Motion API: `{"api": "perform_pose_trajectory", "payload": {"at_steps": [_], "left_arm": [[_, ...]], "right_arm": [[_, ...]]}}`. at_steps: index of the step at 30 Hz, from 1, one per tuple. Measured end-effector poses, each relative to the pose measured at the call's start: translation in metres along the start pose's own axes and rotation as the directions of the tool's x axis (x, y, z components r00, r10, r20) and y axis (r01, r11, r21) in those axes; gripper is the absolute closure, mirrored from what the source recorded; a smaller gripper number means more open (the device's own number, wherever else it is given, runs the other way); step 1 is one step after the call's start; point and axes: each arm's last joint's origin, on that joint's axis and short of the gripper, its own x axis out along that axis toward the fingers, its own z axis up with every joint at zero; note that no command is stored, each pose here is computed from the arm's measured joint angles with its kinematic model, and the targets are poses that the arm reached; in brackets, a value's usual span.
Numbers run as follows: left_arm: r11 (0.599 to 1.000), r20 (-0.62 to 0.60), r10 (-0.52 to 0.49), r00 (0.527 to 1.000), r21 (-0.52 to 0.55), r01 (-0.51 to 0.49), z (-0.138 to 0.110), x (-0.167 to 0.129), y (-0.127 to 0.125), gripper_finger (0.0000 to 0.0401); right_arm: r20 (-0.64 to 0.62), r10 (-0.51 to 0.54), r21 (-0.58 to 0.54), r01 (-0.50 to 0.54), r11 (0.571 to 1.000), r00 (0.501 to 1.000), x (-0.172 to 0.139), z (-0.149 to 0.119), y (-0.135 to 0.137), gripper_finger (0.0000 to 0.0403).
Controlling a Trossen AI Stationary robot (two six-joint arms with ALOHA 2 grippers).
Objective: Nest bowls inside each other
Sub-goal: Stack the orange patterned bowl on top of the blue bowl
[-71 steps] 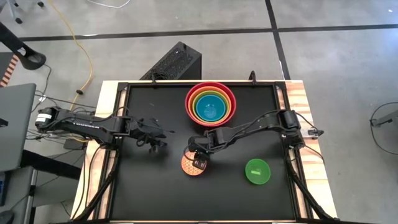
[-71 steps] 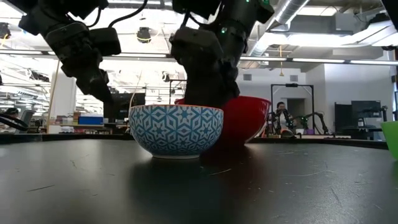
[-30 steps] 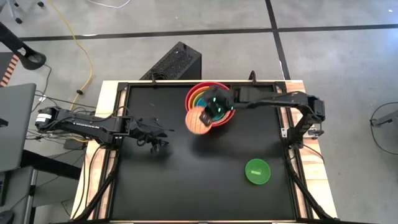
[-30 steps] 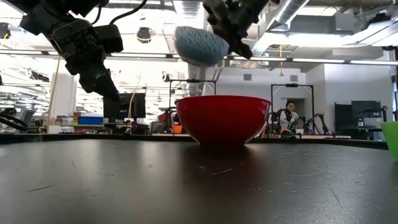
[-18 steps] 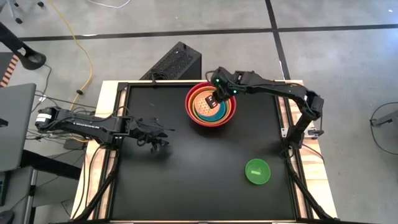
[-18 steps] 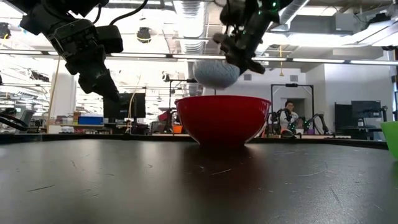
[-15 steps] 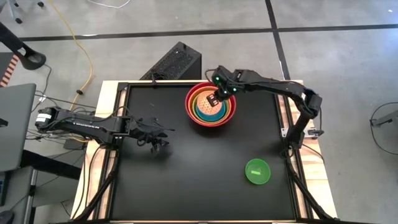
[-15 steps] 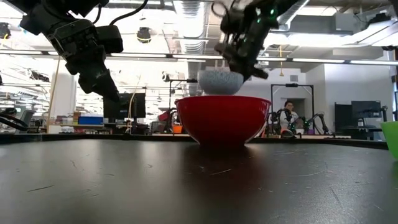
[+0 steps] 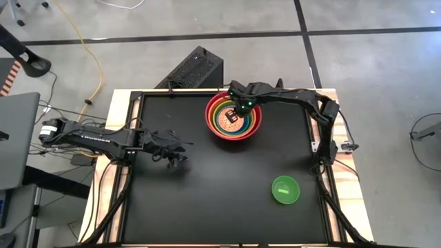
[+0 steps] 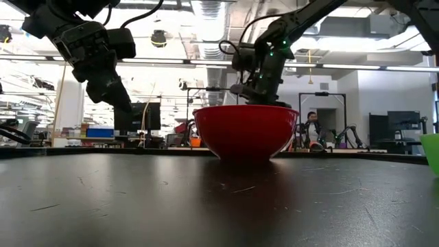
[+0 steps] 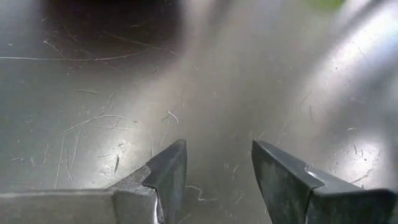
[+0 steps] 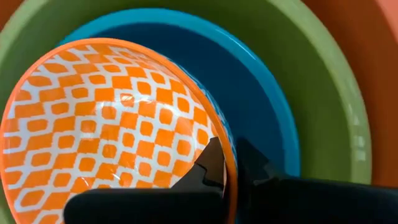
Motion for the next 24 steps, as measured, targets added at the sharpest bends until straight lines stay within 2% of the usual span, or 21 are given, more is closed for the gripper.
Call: {"api": "perform_pose_trajectory", "payload": {"at_steps": [3,13,20,24], "left_arm": [[1.000,0.000,0.000,1.000,0.000,0.000,0.0000,0.0000,0.0000,0.0232],[1.000,0.000,0.001,1.000,0.001,-0.001,0.0000,0.0000,0.0000,0.0233],[1.000,0.000,0.002,1.000,0.000,-0.002,0.0000,0.0000,0.0001,0.0233],[1.000,0.001,0.002,1.000,0.000,-0.002,0.0000,0.0000,0.0001,0.0233]], "right_arm": [[0.019,0.002,-0.002,-0.002,1.000,1.000,-0.0012,0.0014,0.0009,0.0388],[0.054,-0.088,0.001,0.088,0.996,0.995,-0.0014,0.0019,-0.0016,0.0388],[0.055,-0.090,0.000,0.090,0.996,0.994,-0.0013,0.0017,-0.0011,0.0387],[0.055,-0.089,0.005,0.089,0.996,0.995,-0.0014,0.0015,-0.0007,0.0373]]}}
